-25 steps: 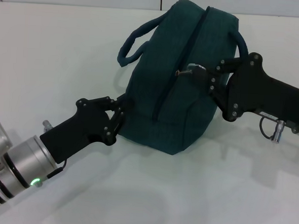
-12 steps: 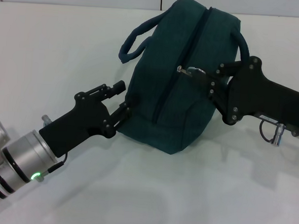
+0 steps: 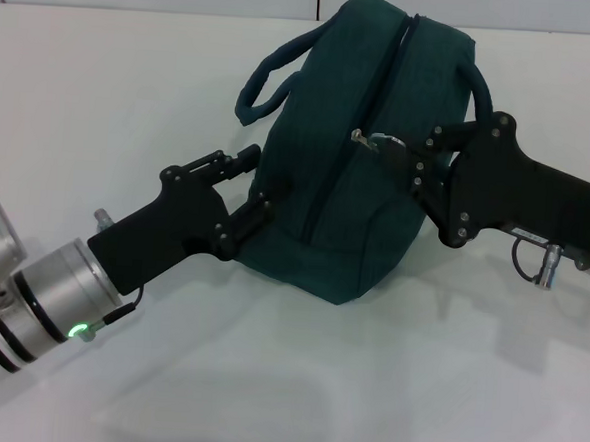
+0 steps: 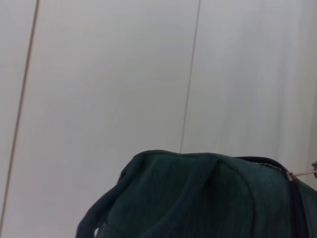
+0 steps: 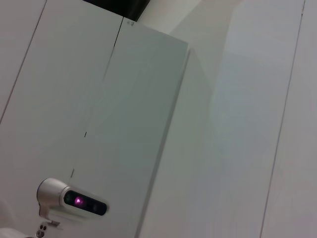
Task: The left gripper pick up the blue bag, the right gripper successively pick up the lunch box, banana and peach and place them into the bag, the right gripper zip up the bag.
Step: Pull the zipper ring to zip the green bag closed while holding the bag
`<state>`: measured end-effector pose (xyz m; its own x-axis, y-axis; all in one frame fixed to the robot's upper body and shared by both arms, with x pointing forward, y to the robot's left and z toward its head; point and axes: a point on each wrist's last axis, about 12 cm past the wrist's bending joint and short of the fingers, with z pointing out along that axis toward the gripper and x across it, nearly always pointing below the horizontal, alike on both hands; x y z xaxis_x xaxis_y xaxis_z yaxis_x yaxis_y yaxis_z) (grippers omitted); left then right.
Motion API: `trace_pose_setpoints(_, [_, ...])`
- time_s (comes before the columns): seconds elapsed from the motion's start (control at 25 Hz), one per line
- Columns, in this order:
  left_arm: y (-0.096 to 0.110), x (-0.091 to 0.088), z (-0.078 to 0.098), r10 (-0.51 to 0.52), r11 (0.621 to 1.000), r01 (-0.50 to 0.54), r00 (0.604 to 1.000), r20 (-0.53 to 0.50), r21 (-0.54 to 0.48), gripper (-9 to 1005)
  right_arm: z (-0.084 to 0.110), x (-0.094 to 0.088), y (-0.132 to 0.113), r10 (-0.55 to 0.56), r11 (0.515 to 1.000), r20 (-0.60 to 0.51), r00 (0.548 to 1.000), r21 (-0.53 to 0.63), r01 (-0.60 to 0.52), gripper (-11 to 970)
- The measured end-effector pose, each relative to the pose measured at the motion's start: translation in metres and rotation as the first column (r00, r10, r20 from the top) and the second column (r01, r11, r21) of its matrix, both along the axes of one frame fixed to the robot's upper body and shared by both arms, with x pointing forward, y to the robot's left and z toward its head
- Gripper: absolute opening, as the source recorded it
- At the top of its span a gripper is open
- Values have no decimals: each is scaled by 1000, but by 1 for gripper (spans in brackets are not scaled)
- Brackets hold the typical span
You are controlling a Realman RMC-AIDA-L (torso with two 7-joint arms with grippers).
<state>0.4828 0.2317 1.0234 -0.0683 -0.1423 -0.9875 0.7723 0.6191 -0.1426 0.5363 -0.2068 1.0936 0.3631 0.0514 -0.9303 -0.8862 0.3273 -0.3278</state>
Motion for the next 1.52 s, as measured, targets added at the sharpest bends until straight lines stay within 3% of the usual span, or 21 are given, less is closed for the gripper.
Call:
trace_pose_setpoints(0.44, [-5, 3, 2, -35, 999, 35, 999, 7, 5, 385, 0, 1, 0, -6, 1000, -1, 1000, 1, 6, 18])
trace_pose_setpoints(0.64, [-4, 3, 2, -34, 999, 33, 999, 7, 8, 192, 0, 0, 0, -1, 1000, 0, 1000, 5, 1, 18])
trace_pose_setpoints(0.88, [-2, -2, -1, -38, 999, 38, 999, 9, 22, 61, -1, -1, -2, -10, 1000, -4, 1000, 11, 10, 18])
trace_pose_setpoints(1.52, [-3, -15, -5, -71, 997, 70, 997, 17, 29, 56, -1, -5, -6, -41, 998, 24, 999, 42, 40, 18])
